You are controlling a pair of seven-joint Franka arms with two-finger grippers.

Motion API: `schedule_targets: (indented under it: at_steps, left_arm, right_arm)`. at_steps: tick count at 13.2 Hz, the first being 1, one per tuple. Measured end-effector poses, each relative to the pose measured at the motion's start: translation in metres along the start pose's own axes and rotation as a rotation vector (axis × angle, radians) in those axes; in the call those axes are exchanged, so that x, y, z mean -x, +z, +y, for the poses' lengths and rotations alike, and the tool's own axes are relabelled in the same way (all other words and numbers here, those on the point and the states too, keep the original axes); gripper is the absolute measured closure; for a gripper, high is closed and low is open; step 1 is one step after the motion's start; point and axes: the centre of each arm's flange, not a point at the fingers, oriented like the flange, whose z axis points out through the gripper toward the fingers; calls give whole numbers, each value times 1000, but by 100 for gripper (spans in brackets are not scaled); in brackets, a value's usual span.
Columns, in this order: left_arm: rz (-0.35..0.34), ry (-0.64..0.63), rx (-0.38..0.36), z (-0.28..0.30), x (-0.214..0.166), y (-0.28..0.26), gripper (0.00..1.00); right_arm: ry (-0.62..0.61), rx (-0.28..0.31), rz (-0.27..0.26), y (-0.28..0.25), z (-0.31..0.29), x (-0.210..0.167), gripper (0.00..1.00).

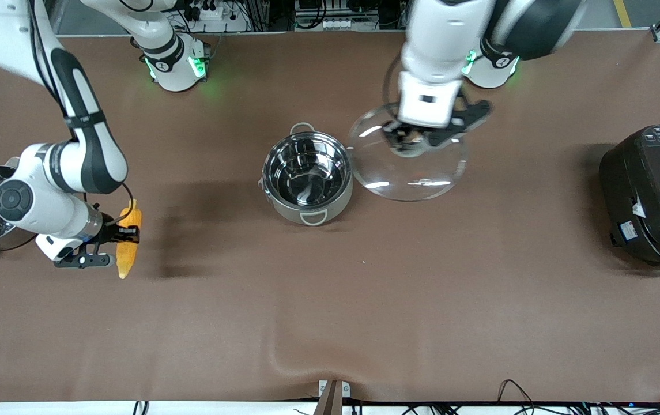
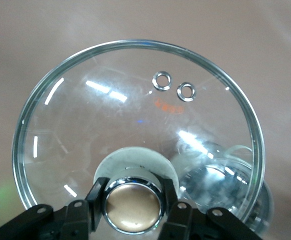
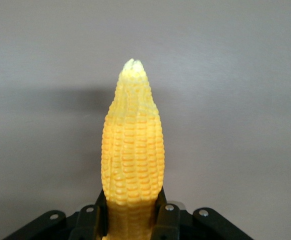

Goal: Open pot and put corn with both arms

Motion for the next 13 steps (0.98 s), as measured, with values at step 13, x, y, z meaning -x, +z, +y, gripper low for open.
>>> schedule_targets:
  at_steps: [13]
  left_arm:
    - [-42,-65,-69,-139,-113,142,50]
  right_arm:
    - [-410,58,116,-82,-350,64,63]
